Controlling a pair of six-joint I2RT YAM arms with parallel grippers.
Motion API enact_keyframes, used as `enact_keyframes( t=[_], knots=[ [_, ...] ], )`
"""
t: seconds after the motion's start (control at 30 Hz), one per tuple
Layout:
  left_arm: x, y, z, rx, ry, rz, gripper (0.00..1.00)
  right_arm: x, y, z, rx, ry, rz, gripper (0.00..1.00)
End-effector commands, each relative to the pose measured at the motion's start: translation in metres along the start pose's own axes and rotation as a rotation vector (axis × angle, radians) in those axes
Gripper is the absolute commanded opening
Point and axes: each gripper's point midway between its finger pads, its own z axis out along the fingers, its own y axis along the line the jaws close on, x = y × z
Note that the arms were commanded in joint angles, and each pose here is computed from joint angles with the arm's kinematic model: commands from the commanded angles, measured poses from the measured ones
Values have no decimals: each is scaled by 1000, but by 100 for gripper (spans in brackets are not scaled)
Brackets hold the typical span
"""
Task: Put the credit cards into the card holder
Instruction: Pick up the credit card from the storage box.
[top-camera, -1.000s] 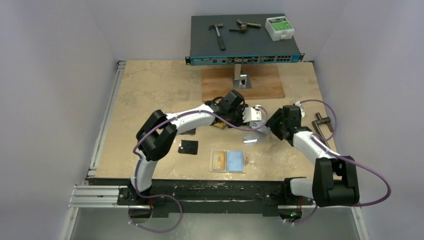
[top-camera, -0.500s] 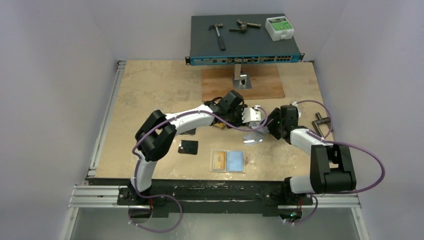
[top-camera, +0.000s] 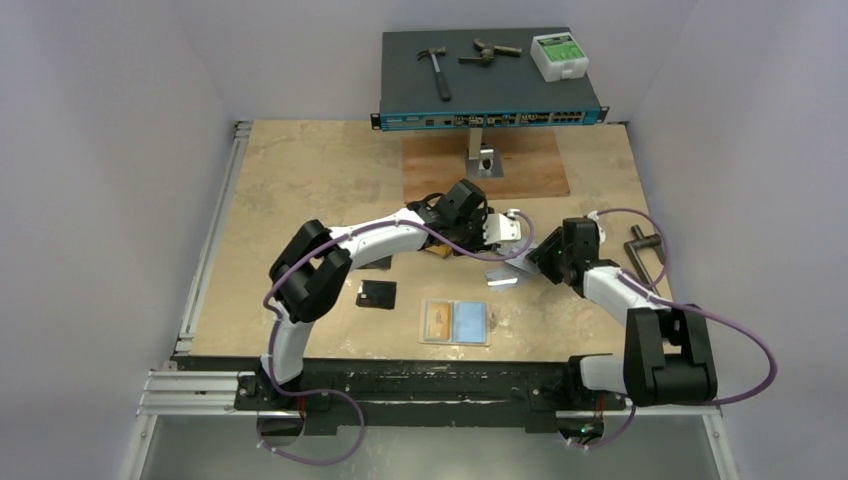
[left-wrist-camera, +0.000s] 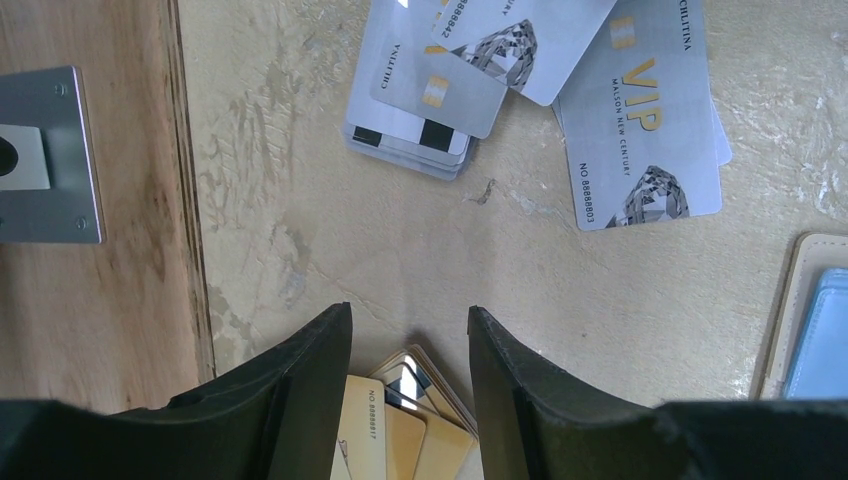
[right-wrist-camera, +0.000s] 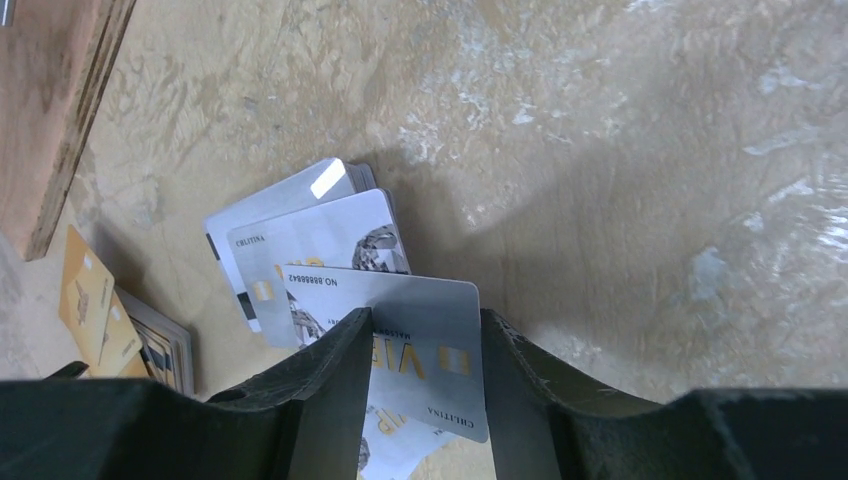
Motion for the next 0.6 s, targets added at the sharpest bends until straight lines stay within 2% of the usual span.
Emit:
enact_keyframes(
  t=[0.0,0.17,0.37,0.57],
  knots=[
    [-20,13,-24,-39,-59,-14,46,-1,-16,-7,68,-16,-9,40],
    [-21,13,-25,-41,-59,-16,46,-3,-12,-10,63,-11,-16,35],
    [-22,14,-25,-43,-61,-18,46,-16,1,-22,43,-43,-24,11],
    [-23,15,-28,-49,-60,-22,46,-27,14,-34,-3,-80,-23,7]
  ],
)
